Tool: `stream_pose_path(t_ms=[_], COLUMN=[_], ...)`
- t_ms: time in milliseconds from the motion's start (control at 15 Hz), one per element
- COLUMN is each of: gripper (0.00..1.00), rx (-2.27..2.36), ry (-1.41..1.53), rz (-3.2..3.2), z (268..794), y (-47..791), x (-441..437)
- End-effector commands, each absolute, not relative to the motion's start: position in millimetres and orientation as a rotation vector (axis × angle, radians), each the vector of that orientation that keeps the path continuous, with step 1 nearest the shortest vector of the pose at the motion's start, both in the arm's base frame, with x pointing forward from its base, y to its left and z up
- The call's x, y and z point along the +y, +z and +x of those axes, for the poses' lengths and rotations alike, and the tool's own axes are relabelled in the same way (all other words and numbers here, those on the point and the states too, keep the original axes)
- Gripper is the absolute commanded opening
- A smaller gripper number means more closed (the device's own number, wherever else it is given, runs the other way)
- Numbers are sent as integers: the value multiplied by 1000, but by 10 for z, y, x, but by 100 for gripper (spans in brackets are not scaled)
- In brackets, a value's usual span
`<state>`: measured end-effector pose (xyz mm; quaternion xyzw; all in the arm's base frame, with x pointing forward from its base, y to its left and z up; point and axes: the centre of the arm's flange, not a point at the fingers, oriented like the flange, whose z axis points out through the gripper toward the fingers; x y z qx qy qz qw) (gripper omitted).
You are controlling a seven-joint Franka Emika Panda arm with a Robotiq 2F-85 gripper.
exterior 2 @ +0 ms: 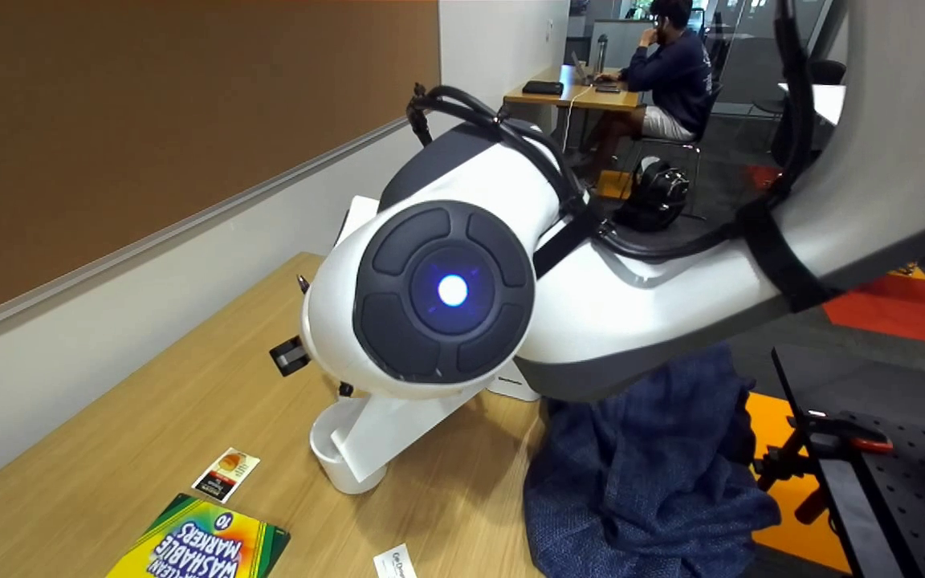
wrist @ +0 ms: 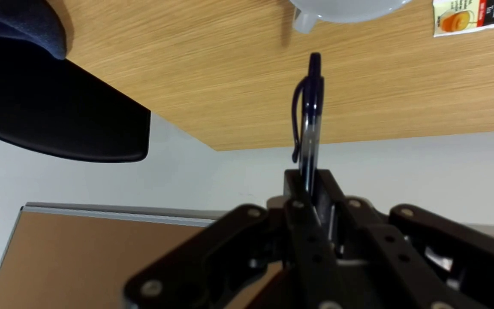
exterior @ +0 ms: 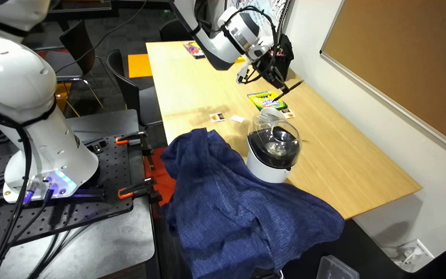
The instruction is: Pick up the pen from the table and put it in the white cup.
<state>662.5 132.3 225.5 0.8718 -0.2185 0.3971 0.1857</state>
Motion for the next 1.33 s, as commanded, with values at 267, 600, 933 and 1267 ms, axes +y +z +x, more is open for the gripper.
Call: stream_pose_path(t_ms=[267,600,933,1267], gripper=[3,3,3,3], rx=[-626,-590,-540,-497], ry=[1175,1169,1164,1158], rz=[2410,2347,2312,2339], z=[6609,6515,6482,6499], y=[2023,1755,1546,1434], x=[1527,1662,1721,1711])
